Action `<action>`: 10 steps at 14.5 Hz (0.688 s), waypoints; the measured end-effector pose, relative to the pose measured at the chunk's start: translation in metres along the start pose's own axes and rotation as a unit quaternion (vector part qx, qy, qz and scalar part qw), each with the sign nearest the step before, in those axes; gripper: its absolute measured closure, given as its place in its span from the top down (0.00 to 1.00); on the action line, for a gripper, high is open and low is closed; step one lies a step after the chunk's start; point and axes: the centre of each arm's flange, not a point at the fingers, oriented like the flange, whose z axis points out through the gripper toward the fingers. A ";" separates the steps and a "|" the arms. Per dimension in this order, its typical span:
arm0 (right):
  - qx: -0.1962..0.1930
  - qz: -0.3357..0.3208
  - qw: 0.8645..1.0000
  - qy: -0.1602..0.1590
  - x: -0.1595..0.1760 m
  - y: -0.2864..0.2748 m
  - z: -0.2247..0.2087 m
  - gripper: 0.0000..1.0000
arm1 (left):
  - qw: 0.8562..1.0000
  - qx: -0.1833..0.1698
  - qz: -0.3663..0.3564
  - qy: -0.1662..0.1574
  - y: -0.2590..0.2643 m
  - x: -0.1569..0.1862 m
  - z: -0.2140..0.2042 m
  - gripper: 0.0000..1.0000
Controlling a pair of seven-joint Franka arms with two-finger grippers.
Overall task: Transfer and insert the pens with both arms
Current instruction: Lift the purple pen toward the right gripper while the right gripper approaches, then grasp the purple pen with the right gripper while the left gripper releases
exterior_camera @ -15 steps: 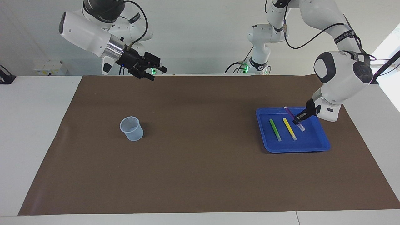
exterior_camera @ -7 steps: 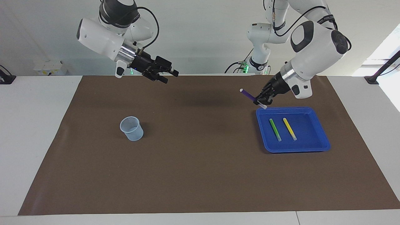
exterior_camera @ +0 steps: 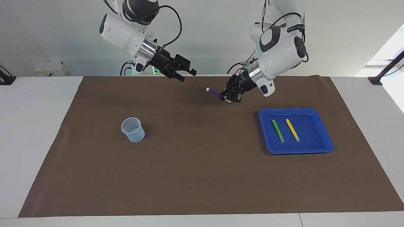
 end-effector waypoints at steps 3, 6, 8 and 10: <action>-0.005 -0.005 1.000 0.010 -0.005 -0.001 0.017 1.00 | 0.999 -0.006 -0.033 -0.015 -0.006 0.002 -0.004 0.16; -0.015 -0.008 1.000 0.017 -0.006 0.000 0.041 1.00 | 0.999 -0.009 -0.046 -0.023 -0.012 -0.011 0.001 0.16; -0.018 -0.013 1.000 0.021 -0.009 -0.003 0.055 1.00 | 0.998 -0.015 -0.050 -0.025 -0.016 -0.024 0.009 0.16; -0.018 -0.015 0.999 0.023 -0.008 -0.005 0.058 1.00 | 0.998 -0.019 -0.053 -0.026 -0.019 -0.031 0.014 0.16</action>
